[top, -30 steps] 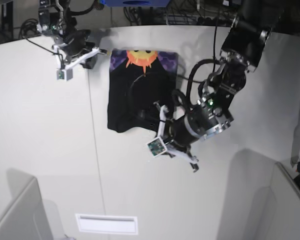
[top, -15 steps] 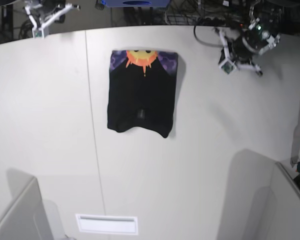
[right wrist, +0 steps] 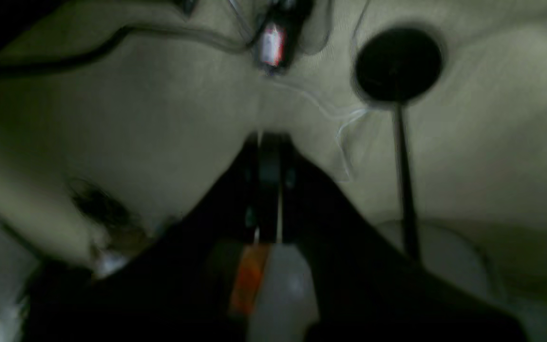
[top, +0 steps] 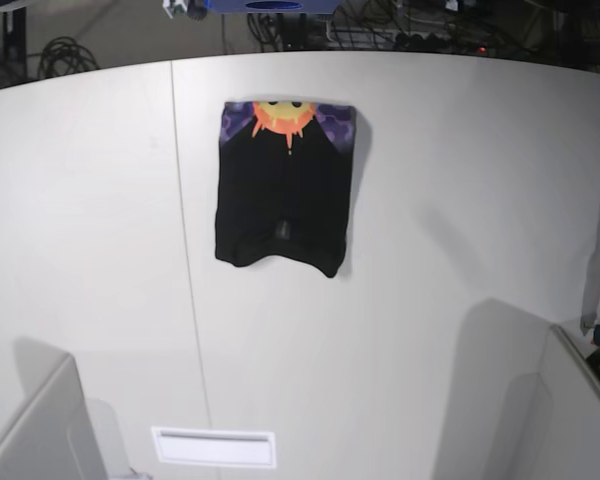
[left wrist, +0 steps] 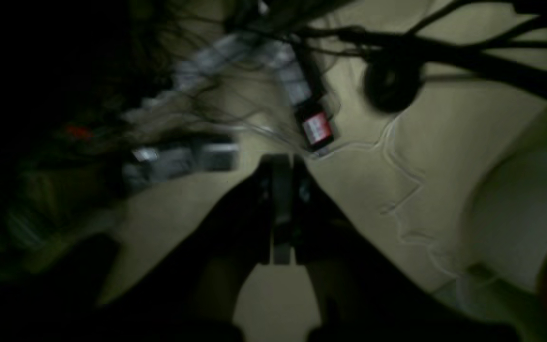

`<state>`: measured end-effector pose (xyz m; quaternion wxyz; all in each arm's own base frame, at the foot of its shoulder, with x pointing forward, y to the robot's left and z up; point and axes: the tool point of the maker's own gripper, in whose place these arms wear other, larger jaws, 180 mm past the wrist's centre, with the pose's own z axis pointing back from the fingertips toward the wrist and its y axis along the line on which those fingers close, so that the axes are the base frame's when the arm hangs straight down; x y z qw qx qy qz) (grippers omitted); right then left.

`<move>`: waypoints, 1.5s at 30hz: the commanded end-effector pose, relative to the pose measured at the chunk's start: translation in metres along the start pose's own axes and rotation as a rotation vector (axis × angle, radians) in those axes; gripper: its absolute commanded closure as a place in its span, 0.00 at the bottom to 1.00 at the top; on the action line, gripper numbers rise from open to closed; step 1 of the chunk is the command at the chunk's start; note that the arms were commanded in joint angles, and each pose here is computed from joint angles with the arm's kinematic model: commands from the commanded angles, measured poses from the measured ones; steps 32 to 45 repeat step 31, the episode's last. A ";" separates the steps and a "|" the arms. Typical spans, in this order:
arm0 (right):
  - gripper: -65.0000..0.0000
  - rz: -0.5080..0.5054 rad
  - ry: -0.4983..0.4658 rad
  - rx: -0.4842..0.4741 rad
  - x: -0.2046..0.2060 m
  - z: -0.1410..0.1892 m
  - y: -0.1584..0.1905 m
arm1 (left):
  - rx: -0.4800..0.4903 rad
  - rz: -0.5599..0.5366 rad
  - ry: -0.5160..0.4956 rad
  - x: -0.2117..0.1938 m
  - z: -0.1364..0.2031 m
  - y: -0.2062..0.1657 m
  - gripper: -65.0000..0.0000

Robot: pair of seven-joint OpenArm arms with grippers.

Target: Fold the T-shirt properly

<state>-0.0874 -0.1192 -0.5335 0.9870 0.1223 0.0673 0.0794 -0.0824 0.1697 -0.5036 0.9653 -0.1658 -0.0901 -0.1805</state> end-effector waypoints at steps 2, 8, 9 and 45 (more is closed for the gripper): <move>1.00 0.051 0.026 0.014 -0.004 -0.025 0.008 | -0.024 0.044 0.043 -0.026 -0.022 0.003 1.00; 1.00 0.104 0.084 -0.095 -0.029 -0.099 -0.011 | -0.066 0.266 0.132 -0.093 -0.090 -0.016 1.00; 1.00 0.108 0.074 -0.125 -0.031 -0.107 -0.017 | -0.059 0.291 0.123 -0.095 -0.095 -0.017 1.00; 1.00 0.158 -0.232 -0.165 0.009 -0.117 -0.007 | 0.107 0.159 -0.003 -0.055 -0.111 0.030 1.00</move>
